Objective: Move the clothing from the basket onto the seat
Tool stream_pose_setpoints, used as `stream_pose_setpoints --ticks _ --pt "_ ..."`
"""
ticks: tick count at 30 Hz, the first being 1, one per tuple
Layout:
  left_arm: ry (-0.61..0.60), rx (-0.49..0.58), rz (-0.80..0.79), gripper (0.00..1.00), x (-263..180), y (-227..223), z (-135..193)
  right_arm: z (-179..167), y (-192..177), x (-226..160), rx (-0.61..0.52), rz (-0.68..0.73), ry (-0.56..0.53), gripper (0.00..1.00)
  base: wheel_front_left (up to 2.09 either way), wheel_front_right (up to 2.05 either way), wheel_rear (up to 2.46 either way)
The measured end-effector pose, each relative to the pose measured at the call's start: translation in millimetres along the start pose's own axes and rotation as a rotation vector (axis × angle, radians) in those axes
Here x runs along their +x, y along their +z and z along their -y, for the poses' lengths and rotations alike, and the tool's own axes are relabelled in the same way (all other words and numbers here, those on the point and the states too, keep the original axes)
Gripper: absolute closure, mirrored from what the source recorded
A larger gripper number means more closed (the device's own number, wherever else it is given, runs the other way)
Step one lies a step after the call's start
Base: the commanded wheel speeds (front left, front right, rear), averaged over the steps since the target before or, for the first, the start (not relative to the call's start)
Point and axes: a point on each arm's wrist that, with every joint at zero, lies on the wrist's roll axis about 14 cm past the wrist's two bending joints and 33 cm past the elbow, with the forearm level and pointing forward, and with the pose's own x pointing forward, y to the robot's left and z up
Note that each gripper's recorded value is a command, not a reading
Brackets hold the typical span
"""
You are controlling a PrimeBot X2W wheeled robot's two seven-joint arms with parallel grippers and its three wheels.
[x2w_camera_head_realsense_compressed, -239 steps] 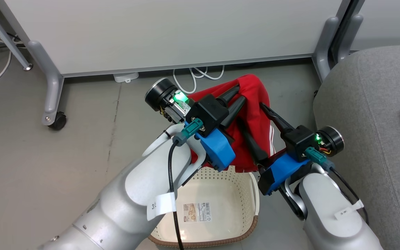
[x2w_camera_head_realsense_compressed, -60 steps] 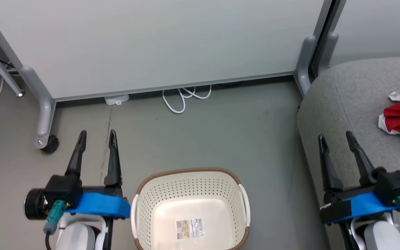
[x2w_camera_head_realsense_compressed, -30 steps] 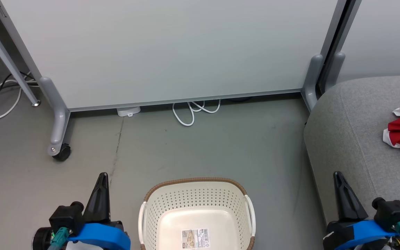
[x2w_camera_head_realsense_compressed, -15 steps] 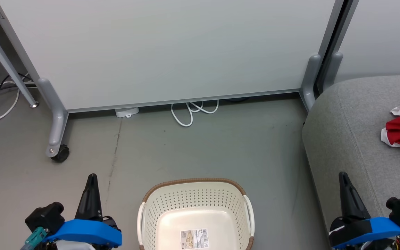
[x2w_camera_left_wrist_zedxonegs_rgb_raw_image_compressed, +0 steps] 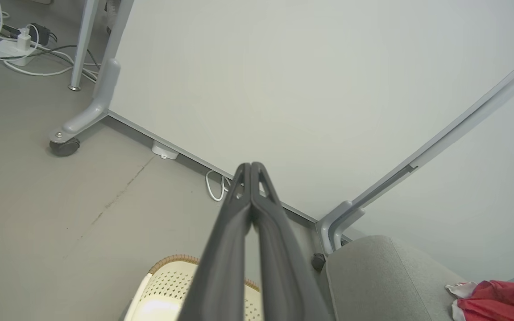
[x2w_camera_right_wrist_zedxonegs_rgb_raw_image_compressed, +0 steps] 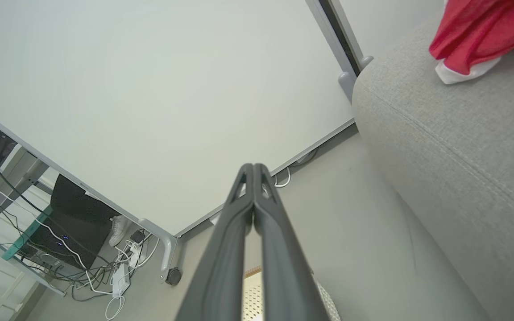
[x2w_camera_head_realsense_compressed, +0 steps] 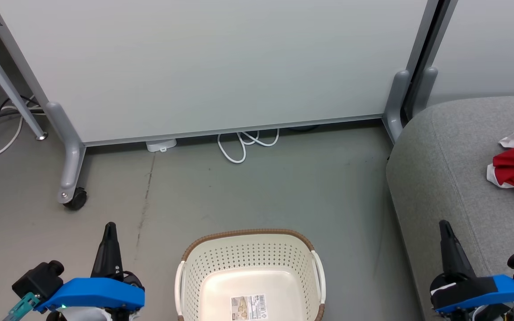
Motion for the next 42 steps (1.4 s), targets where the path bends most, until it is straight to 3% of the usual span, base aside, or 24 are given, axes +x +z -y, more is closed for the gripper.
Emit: stream_pose_setpoints --ticks 42 --pt "-0.006 -0.514 -0.003 1.00 9.3 13.0 3.9 1.8 10.1 3.1 0.516 -0.005 -0.016 1.00 0.00 0.00 0.00"
